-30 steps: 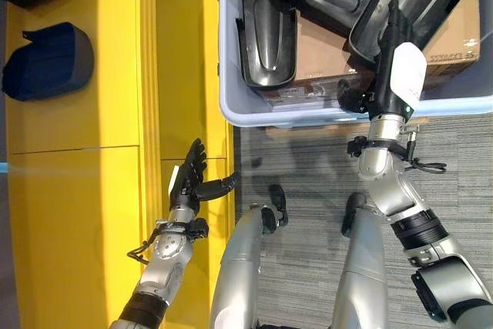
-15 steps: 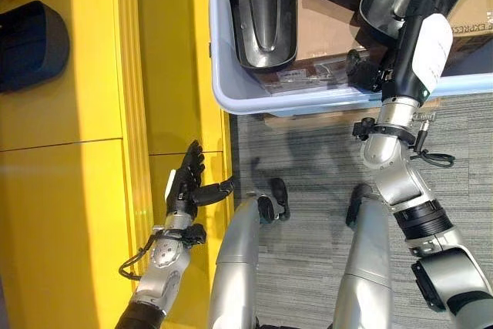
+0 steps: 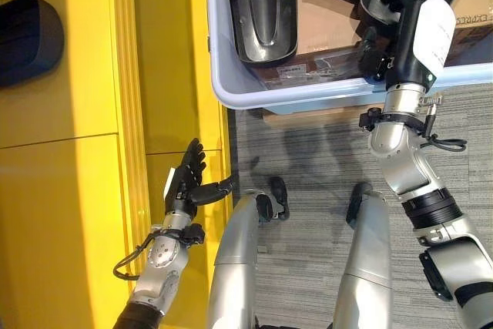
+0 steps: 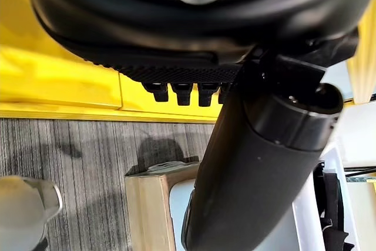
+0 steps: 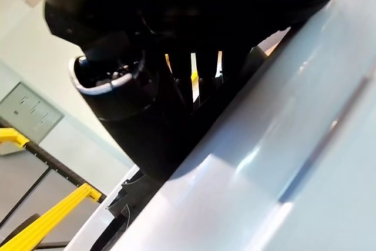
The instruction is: Move parts from the plastic box to the shelf.
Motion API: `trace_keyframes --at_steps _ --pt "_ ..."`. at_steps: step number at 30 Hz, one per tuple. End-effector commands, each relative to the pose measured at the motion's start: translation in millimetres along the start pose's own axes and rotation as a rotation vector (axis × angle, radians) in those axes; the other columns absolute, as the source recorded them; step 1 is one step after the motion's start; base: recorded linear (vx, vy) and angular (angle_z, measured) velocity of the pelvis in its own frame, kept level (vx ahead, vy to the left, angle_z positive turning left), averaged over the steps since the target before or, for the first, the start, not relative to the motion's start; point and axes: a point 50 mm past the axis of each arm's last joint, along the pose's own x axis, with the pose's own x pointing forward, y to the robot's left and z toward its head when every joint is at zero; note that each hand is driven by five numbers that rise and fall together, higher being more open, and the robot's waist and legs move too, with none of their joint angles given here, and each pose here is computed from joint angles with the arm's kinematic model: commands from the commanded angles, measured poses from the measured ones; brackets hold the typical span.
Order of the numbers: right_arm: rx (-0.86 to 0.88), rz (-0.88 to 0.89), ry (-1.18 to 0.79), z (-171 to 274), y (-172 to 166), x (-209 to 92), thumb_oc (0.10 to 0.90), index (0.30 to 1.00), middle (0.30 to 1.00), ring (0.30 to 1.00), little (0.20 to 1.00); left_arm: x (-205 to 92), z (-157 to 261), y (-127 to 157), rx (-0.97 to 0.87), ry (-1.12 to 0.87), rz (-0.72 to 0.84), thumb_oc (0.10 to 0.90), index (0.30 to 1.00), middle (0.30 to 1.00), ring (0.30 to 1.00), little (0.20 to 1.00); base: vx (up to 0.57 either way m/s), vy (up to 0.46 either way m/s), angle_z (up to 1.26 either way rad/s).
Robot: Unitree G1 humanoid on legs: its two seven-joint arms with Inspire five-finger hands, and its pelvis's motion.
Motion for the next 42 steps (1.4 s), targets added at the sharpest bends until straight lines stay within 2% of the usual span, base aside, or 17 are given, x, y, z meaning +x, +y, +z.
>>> trace_keyframes --at_steps 1,4,15,20,31,42 --pt "-0.152 0.033 0.079 -28 -9 12 0.400 0.300 0.300 0.300 0.300 -1 36 18 0.007 -0.202 0.029 0.900 1.000 1.000 1.000 1.000 -0.02 -0.031 -0.15" --pt "-0.233 0.045 0.081 -29 -13 17 0.400 0.300 0.300 0.300 0.300 -1 40 19 0.013 -0.216 0.025 0.900 1.000 1.000 1.000 1.000 -0.01 -0.021 0.15" --pt "-0.262 0.024 0.169 -48 -23 24 0.400 0.300 0.300 0.300 0.300 -1 48 21 0.026 -0.243 0.023 0.900 1.000 1.000 1.000 1.000 -0.01 -0.032 -0.03" --pt "-0.248 0.032 0.130 -46 -20 25 0.400 0.300 0.300 0.300 0.300 0 49 18 0.030 -0.245 0.008 0.900 1.000 1.000 1.000 1.000 -0.02 -0.009 0.03" --pt "-0.131 0.035 -0.138 9 -15 15 0.400 0.300 0.300 0.300 0.300 1 52 16 0.040 -0.259 0.000 0.900 1.000 1.000 1.000 1.000 -0.04 -0.005 -0.05" --pt "0.043 0.107 -0.424 77 -16 -17 0.400 0.300 0.300 0.300 0.300 7 59 19 0.034 -0.269 0.017 0.900 1.000 1.000 1.000 1.000 -0.04 -0.027 -0.10"
